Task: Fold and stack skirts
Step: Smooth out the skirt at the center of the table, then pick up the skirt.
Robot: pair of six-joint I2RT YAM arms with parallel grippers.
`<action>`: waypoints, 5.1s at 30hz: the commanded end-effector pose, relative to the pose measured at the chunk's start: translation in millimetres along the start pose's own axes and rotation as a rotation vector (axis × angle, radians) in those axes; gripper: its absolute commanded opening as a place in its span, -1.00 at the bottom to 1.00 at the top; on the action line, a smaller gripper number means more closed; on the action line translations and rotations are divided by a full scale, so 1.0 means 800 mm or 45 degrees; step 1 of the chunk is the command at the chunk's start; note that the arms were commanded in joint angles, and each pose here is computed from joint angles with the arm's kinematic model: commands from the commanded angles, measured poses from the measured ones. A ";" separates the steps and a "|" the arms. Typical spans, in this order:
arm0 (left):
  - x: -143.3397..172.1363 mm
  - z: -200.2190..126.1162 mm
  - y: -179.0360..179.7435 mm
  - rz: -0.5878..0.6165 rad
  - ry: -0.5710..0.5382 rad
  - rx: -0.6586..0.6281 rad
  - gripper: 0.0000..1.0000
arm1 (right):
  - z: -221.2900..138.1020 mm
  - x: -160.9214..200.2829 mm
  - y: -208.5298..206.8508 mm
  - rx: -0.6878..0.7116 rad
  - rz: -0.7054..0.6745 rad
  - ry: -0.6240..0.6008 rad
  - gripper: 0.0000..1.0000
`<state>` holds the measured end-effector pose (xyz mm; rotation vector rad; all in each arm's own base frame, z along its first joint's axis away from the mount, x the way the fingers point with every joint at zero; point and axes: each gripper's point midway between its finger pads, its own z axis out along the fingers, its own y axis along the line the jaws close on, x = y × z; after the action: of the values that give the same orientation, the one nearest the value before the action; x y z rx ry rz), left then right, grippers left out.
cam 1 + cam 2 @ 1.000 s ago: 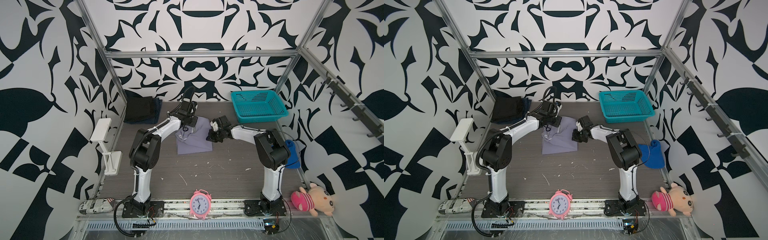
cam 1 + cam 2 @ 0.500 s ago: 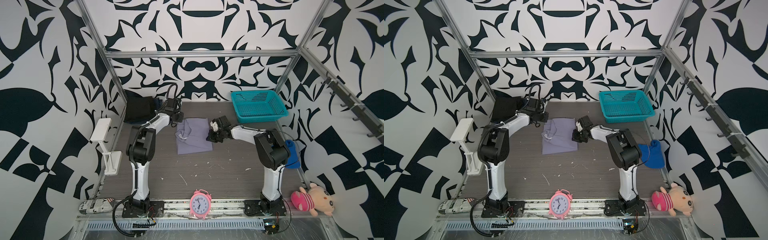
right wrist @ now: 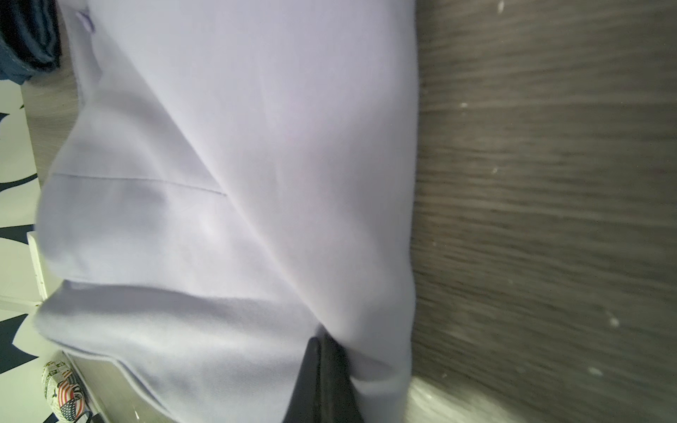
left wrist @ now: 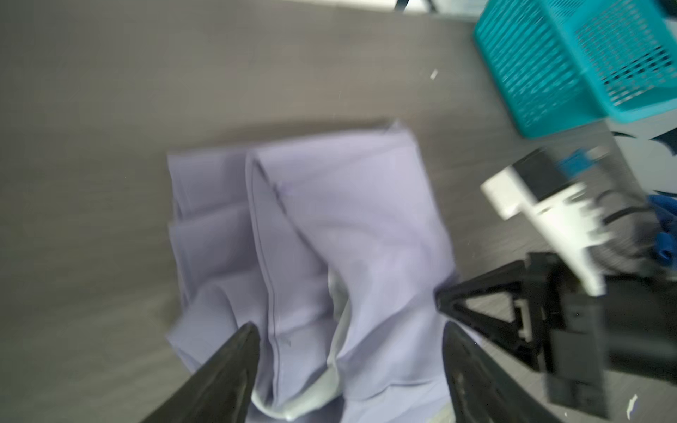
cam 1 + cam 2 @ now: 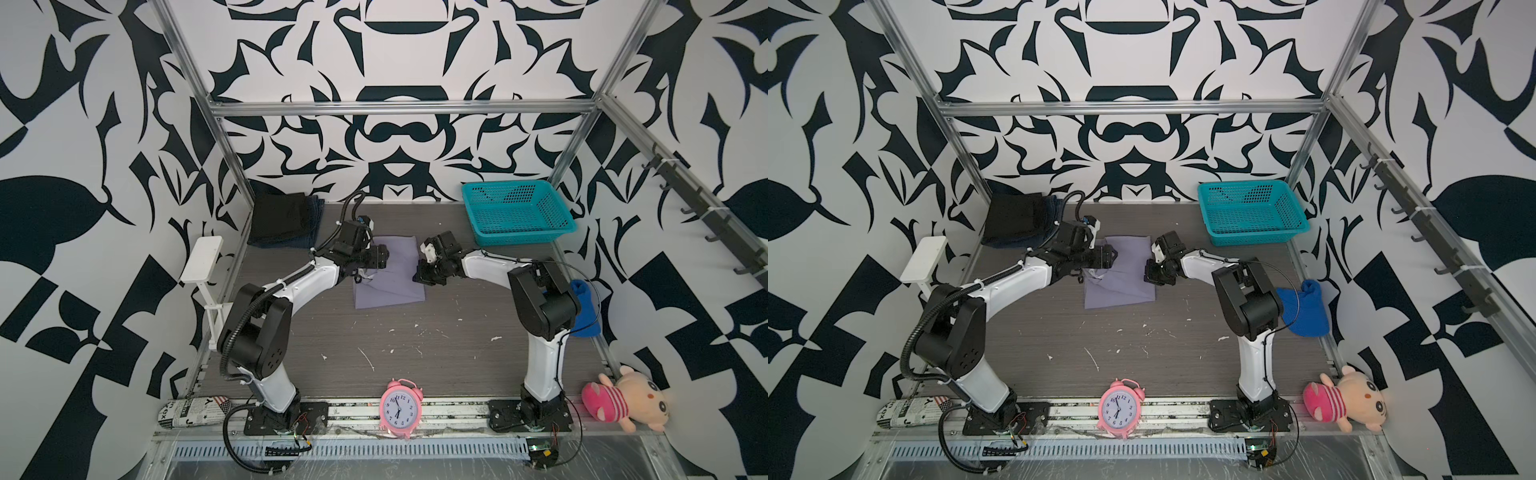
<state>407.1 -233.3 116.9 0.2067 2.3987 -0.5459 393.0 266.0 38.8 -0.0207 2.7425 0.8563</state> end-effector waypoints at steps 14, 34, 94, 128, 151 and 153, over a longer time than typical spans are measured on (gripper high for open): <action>0.048 -0.004 0.012 -0.073 -0.054 -0.096 -1.00 | -0.007 -0.019 0.008 0.016 -0.022 -0.028 -0.88; 0.078 -0.046 0.034 0.036 -0.123 -0.185 -0.36 | -0.030 -0.020 0.007 0.070 0.004 0.002 -0.83; 0.090 -0.010 0.047 -0.674 -0.125 0.193 0.99 | -0.070 -0.010 0.108 -0.378 -0.127 -0.052 -0.08; 0.155 0.068 0.074 -0.764 0.202 -0.061 0.97 | 0.073 0.021 0.009 -0.033 -0.024 0.116 -0.63; 0.153 0.102 0.052 -0.774 0.202 -0.037 0.95 | 0.082 0.016 0.019 -0.106 -0.032 0.113 -0.70; 0.154 0.108 0.047 -0.801 0.196 0.003 0.95 | 0.084 0.018 0.018 -0.106 -0.032 0.119 -0.70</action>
<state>427.9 -241.4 50.1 -0.4218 2.3160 -0.8702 415.7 325.1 31.9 -0.1515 2.6372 1.0685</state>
